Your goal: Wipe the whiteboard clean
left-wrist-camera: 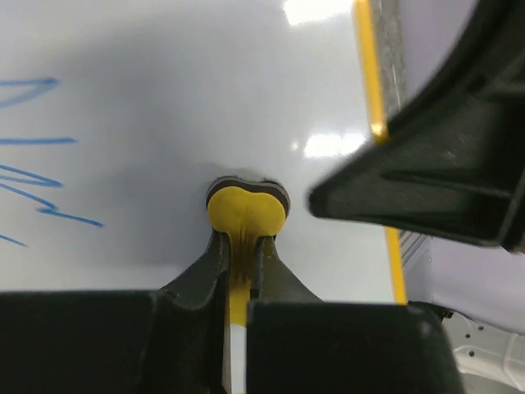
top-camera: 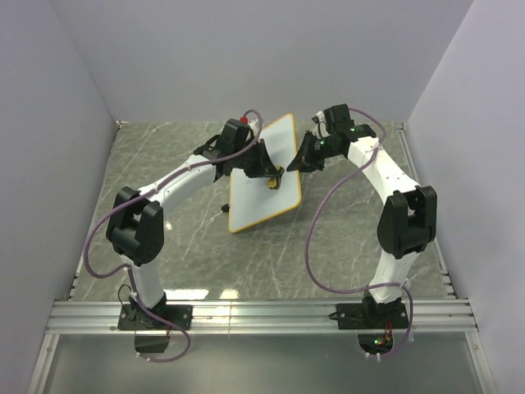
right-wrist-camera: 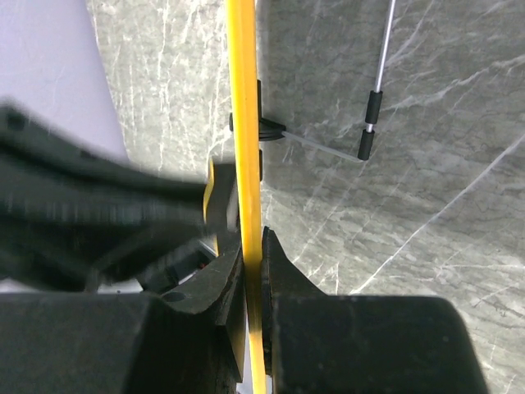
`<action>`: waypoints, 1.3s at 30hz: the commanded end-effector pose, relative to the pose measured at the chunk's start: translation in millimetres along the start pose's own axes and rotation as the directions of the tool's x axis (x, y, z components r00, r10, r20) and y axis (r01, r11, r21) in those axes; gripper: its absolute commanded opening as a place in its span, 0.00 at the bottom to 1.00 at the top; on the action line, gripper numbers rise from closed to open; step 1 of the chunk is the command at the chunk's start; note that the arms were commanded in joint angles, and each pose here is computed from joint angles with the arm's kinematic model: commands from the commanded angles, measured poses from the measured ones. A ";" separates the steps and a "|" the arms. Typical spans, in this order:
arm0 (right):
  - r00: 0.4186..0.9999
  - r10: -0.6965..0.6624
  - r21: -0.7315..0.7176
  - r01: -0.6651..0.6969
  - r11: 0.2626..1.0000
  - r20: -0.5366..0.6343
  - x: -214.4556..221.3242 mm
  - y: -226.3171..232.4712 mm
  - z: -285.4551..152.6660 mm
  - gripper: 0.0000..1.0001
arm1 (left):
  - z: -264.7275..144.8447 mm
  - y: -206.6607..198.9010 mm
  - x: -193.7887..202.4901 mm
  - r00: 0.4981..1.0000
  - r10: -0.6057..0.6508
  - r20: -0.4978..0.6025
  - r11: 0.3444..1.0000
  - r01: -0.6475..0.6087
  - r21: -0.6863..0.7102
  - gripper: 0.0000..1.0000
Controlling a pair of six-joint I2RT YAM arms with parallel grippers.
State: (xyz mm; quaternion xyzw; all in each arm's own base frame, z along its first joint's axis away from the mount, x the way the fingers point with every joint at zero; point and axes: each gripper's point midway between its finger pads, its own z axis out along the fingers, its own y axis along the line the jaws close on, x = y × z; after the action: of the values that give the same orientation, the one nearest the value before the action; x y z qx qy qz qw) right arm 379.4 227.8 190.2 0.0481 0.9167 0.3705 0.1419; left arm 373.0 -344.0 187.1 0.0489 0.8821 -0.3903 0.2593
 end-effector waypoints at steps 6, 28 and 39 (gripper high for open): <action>0.998 -0.056 0.004 0.056 0.998 0.012 7.8 8.0 -8.0 0.00 | 14.1 135.6 42.2 0.972 -0.222 -0.077 0.954 0.200 -0.223 0.00; 1.000 -0.028 -0.002 0.028 1.000 -0.006 14.4 2.8 -1.2 0.00 | 29.2 -11.8 -27.3 0.999 0.012 -0.041 1.000 -0.012 -0.004 0.00; 0.999 -0.048 0.011 0.048 0.999 0.001 13.8 5.9 -9.5 0.00 | 33.7 171.1 20.7 0.962 -0.256 -0.093 0.923 0.215 -0.319 0.00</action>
State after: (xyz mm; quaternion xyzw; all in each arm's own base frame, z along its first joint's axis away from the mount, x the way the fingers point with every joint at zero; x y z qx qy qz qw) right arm 377.0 225.6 185.6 0.0584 0.9157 0.3721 0.1402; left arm 447.4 -295.4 137.0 -0.0190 0.9032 -0.3471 0.2519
